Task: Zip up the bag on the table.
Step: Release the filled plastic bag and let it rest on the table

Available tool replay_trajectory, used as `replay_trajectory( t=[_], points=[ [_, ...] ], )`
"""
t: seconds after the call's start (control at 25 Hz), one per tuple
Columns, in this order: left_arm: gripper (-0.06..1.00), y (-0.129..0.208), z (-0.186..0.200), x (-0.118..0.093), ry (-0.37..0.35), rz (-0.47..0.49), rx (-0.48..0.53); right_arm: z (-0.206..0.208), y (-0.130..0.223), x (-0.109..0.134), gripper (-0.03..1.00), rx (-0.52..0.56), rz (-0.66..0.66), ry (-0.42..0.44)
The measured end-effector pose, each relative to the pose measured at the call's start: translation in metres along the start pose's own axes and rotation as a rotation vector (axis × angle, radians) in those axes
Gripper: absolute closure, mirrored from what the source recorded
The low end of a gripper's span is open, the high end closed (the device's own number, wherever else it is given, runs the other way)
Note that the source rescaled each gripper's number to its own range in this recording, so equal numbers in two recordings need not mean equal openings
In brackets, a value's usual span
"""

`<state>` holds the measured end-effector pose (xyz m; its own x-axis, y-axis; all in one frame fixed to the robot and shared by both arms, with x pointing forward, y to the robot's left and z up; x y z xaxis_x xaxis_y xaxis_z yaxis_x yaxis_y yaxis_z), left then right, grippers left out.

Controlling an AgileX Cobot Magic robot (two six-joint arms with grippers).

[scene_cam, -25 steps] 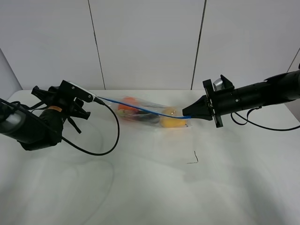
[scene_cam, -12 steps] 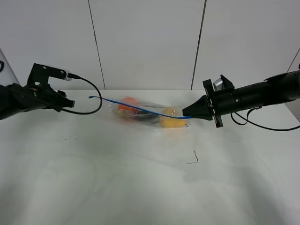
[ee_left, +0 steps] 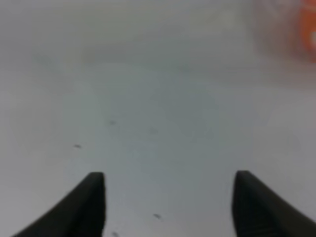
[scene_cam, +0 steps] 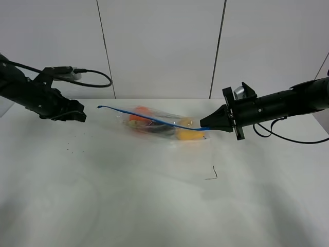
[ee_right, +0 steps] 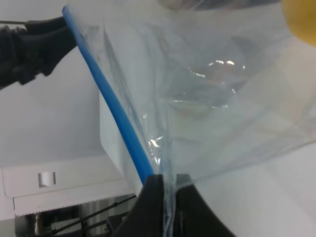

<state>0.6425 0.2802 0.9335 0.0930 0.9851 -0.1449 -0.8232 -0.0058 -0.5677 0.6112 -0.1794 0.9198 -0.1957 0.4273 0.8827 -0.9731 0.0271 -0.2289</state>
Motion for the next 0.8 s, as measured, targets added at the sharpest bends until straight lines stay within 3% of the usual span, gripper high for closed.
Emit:
replay_trajectory(
  t=[0.08, 0.2, 0.28, 0.44, 0.8],
  points=[
    [-0.01, 0.001, 0.005, -0.006, 0.035, 0.039, 0.066, 0.000, 0.000, 0.000, 0.97, 0.000, 0.000, 0.000],
    [-0.05, -0.003, 0.018, -0.013, 0.066, 0.108, 0.170, 0.000, 0.000, 0.000, 0.97, 0.000, 0.000, 0.000],
    [-0.05, -0.010, 0.030, -0.014, 0.046, 0.157, 0.223, 0.000, 0.000, 0.000, 0.97, 0.000, 0.000, 0.000],
    [-0.05, -0.018, 0.053, -0.004, -0.064, 0.212, 0.314, 0.000, 0.000, 0.000, 0.97, 0.000, 0.000, 0.000],
    [-0.05, -0.015, 0.071, 0.006, -0.161, 0.197, 0.403, 0.000, 0.000, 0.000, 0.97, 0.000, 0.000, 0.000]
  ],
)
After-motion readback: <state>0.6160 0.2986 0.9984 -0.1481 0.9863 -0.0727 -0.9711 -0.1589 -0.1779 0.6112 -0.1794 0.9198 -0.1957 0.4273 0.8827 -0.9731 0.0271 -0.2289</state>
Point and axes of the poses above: a point on each arm's last joint axis where the gripper is mounted, z pointing back along that axis away from the gripper, x along the wrist's bending axis when the last joint is at zero, y = z × x, the point moved 5 cm from there along -z, pointing out along that axis toward the gripper, and after that the axes turned 10 degrees about z, right-handed, at the moved point
